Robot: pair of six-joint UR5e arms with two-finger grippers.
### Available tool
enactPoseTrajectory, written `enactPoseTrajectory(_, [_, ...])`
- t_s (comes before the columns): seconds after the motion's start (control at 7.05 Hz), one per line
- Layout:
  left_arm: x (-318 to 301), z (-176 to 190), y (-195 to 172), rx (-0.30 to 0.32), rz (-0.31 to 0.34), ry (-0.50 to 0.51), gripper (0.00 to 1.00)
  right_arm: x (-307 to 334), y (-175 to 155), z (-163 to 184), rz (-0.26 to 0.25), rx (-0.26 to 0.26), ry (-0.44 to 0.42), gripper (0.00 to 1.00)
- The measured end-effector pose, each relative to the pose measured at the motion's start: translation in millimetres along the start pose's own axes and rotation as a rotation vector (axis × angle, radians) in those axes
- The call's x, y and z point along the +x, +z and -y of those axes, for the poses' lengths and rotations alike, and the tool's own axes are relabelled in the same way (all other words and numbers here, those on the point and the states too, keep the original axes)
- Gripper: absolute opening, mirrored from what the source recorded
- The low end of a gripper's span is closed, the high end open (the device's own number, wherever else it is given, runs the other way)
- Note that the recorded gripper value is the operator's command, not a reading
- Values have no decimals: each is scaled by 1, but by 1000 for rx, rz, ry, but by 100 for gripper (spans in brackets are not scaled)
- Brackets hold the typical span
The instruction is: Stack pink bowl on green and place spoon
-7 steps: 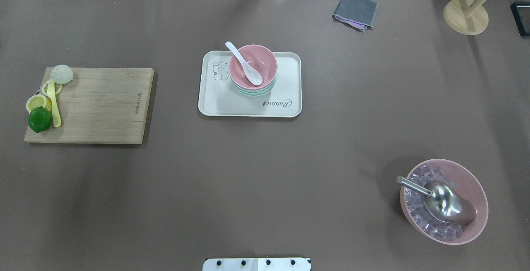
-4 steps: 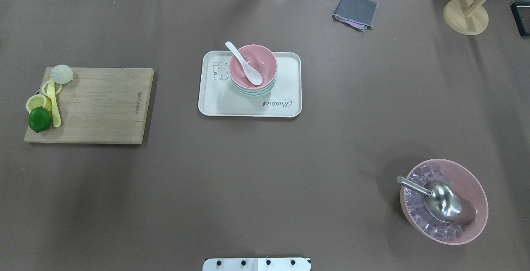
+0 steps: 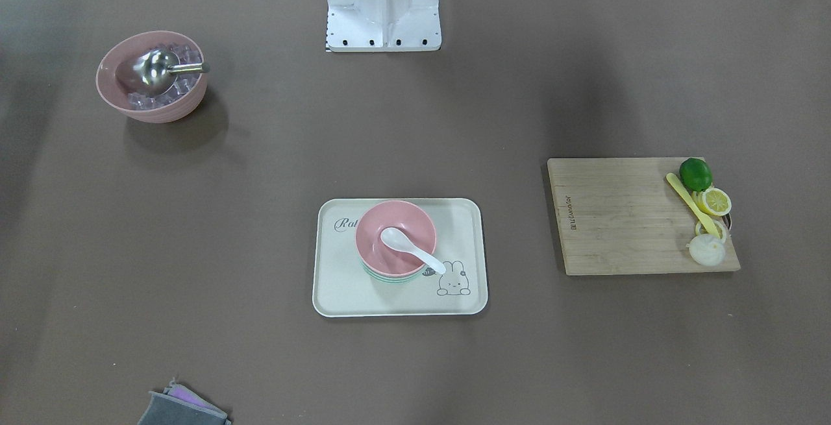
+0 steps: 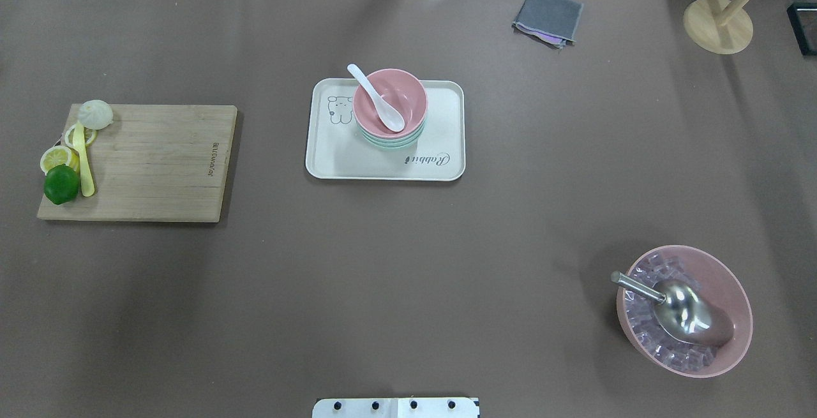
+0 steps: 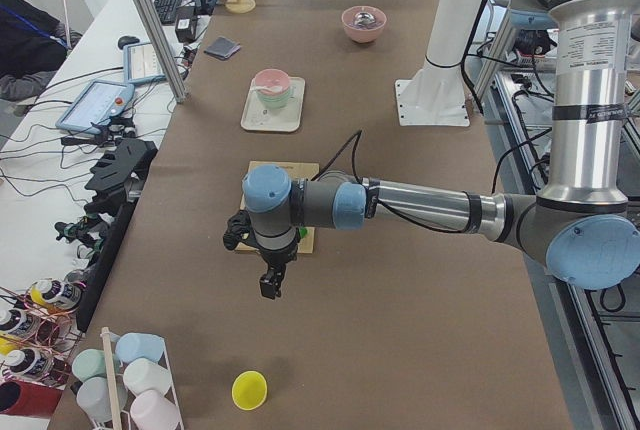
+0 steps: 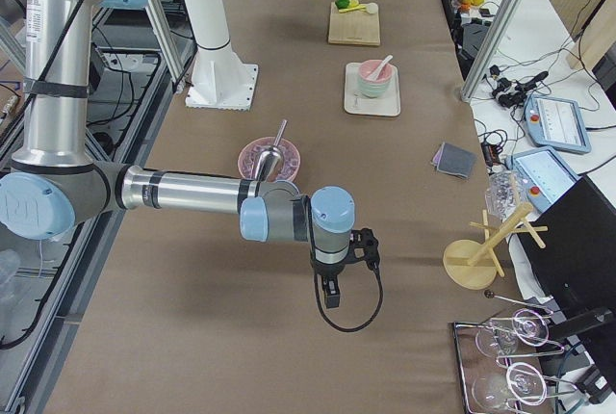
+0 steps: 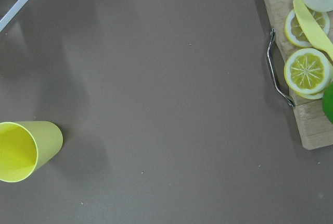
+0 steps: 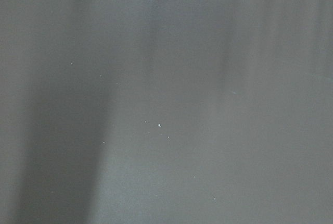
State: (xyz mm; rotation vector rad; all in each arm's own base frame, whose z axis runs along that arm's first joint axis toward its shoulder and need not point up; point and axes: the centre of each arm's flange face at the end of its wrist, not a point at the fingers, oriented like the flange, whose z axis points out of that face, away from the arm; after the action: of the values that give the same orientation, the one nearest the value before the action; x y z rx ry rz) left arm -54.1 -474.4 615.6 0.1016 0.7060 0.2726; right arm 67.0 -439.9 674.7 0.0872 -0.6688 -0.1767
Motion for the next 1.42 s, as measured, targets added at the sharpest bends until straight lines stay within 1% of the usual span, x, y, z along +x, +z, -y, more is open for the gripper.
enactPoseTrajectory(0.43, [-2, -4, 2, -5, 0, -3, 99, -2, -2, -3, 6, 5, -13, 100])
enactPoseTrajectory(0.85, [2, -4, -2, 4, 2, 4, 99, -5, 1, -8, 38, 4, -12, 100])
enactPoseTrajectory(1.42, [5, -12, -6, 10, 4, 4, 99, -2, 6, -18, 42, -5, -4, 100])
